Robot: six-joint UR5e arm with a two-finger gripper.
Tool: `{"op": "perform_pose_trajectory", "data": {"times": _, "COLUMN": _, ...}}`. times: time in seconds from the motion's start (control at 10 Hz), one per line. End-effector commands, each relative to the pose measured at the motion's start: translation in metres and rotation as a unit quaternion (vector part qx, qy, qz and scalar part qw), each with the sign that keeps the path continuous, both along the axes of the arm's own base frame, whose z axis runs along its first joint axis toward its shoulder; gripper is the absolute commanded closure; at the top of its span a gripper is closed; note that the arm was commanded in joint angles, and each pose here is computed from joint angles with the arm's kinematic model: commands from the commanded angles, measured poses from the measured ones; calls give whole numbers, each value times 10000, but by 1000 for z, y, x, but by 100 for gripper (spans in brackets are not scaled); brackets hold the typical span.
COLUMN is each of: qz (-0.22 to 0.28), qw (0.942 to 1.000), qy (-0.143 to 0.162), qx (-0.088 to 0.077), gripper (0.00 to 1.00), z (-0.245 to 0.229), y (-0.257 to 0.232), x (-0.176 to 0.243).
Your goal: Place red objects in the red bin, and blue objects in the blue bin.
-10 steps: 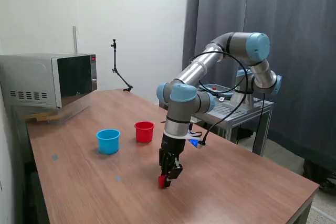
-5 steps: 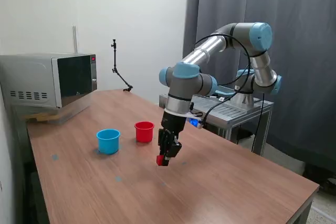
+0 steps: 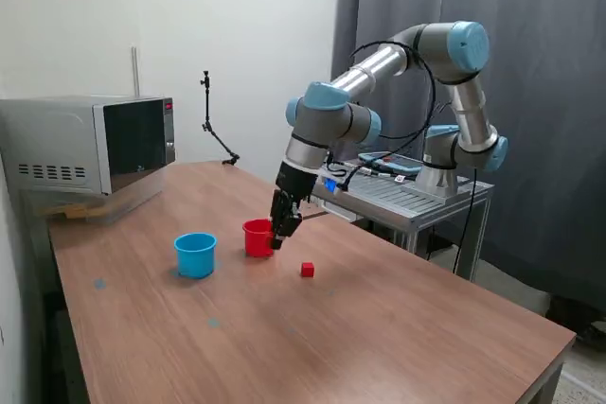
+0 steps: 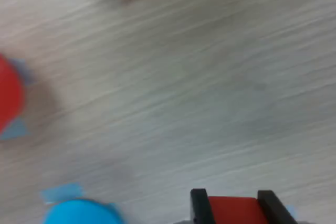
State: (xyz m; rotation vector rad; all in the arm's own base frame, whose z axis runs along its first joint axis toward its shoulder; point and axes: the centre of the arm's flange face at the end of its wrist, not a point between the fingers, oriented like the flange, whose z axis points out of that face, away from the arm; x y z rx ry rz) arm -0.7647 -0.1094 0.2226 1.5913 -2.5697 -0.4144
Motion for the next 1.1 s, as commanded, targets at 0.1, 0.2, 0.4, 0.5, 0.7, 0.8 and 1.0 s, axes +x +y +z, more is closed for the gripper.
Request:
{"op": "perform_pose_trajectory", "data": {"times": 0.1, "qz": -521, "qw": 9984, "qy": -125, "qx": 167, "gripper": 100, "z": -1, "y": 63, "x": 10}}
{"op": "perform_pose_trajectory", "data": {"times": 0.2, "qz": -620, "qw": 9977, "qy": -158, "qx": 202, "gripper": 100, "z": -3, "y": 78, "x": 10}}
{"op": "perform_pose_trajectory", "data": {"times": 0.4, "qz": -977, "qw": 9938, "qy": -429, "qx": 308, "gripper": 100, "z": -16, "y": 110, "x": 19}}
{"op": "perform_pose_trajectory", "data": {"times": 0.5, "qz": -1078, "qw": 9921, "qy": -537, "qx": 342, "gripper": 100, "z": -27, "y": 113, "x": 26}}
{"op": "perform_pose_trajectory", "data": {"times": 0.7, "qz": -1201, "qw": 9881, "qy": -871, "qx": 398, "gripper": 100, "z": -43, "y": 123, "x": 37}}
{"op": "perform_pose_trajectory", "data": {"times": 0.8, "qz": -1443, "qw": 9841, "qy": -947, "qx": 429, "gripper": 100, "z": -48, "y": 130, "x": 42}}
{"op": "perform_pose_trajectory", "data": {"times": 1.0, "qz": -1499, "qw": 9819, "qy": -1064, "qx": 451, "gripper": 100, "z": -53, "y": 131, "x": 49}}
